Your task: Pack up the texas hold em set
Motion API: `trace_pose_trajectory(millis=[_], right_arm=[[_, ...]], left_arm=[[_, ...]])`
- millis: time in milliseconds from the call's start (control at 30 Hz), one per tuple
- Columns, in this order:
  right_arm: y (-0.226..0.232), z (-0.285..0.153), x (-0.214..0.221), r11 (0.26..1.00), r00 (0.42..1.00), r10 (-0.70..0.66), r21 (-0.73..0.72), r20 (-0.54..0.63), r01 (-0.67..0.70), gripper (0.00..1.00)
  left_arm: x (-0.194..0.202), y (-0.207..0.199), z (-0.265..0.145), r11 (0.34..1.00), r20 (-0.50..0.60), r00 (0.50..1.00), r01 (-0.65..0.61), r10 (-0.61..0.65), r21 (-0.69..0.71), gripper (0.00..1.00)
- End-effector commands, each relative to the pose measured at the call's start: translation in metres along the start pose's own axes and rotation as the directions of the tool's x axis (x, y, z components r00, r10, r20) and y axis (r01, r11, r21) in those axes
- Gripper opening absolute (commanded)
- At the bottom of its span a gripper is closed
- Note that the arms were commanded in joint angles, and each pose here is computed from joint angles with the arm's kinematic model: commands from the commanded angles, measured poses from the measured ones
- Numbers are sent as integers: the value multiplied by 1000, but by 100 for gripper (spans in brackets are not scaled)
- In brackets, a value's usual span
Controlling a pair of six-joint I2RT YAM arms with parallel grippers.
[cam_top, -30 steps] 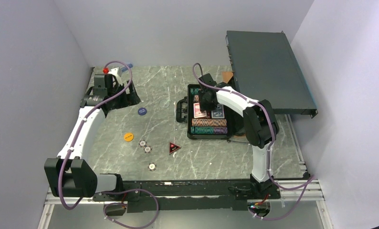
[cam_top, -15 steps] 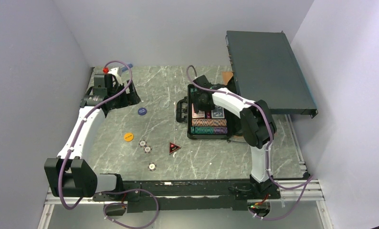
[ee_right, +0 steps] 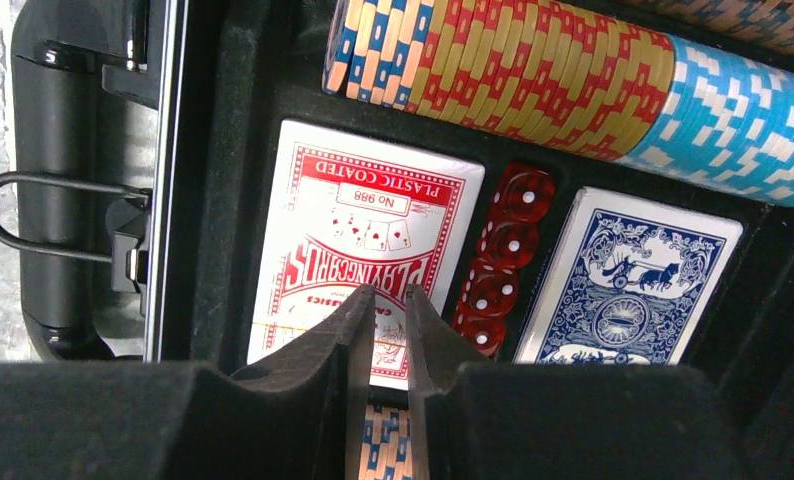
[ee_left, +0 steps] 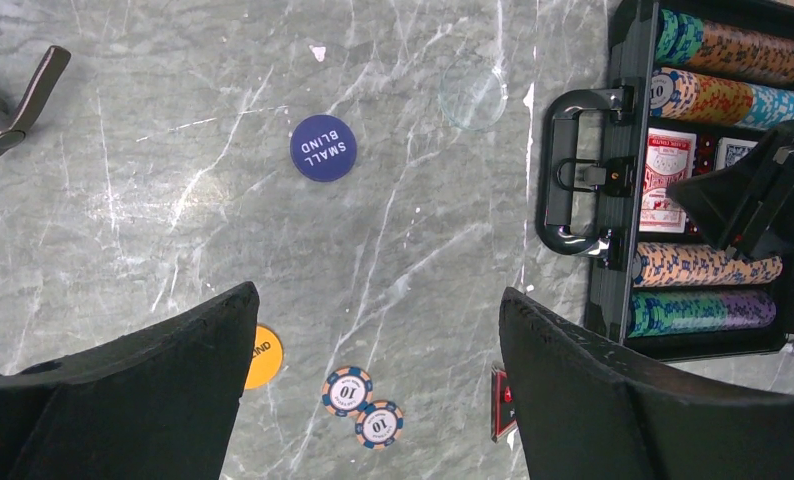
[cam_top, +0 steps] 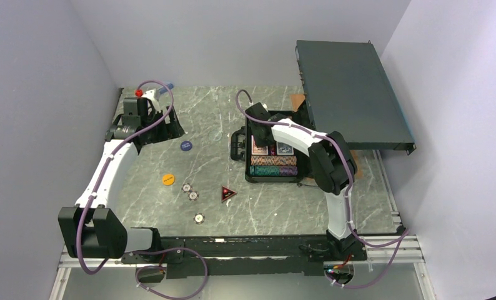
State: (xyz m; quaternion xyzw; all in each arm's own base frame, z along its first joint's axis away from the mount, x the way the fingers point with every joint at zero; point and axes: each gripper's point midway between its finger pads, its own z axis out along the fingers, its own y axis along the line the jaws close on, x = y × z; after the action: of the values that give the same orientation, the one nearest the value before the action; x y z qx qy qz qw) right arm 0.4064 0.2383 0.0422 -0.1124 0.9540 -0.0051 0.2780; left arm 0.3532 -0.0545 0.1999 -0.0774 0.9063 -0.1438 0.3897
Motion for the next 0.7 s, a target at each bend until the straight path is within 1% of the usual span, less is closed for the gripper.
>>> trace_pose_trajectory(millis=[0, 100, 167, 233, 333, 400, 467, 533, 567, 667], right_arm=[[3, 12, 16, 1000, 999, -19, -13, -37, 18, 21], [4, -11, -5, 999, 1000, -15, -33, 20, 15, 23], [2, -29, -22, 999, 997, -22, -24, 74, 24, 32], [1, -47, -39, 999, 991, -23, -34, 133, 28, 44], [4, -49, -46, 998, 985, -29, -53, 170, 38, 55], [7, -34, -40, 997, 988, -40, -53, 150, 48, 55], [4, -22, -33, 999, 994, -46, -16, 99, 48, 49], [9, -28, -33, 997, 991, -79, 11, 104, 78, 48], [12, -36, -34, 994, 986, -112, 33, 127, 108, 51], [42, -72, -35, 967, 943, -253, 87, 219, 239, 65]], left_arm=[[-6, -3, 1, 1000, 28, 999, -23, 23, 16, 91], [-5, -4, 3, 1000, 19, 1000, -21, 21, 19, 91], [-5, -4, 4, 1000, 15, 1000, -21, 21, 23, 91], [-3, -5, 7, 999, 8, 1000, -19, 19, 29, 91], [-1, -6, 10, 999, -7, 1000, -14, 14, 35, 92], [0, -6, 11, 999, -13, 1000, -12, 13, 39, 92], [1, -5, 12, 999, -15, 1000, -13, 14, 33, 92], [2, -2, 13, 1000, -18, 1000, -15, 15, 21, 92], [3, -1, 13, 1000, -21, 1000, -15, 16, 17, 92], [2, -1, 14, 1000, -20, 1000, -12, 12, 14, 92]])
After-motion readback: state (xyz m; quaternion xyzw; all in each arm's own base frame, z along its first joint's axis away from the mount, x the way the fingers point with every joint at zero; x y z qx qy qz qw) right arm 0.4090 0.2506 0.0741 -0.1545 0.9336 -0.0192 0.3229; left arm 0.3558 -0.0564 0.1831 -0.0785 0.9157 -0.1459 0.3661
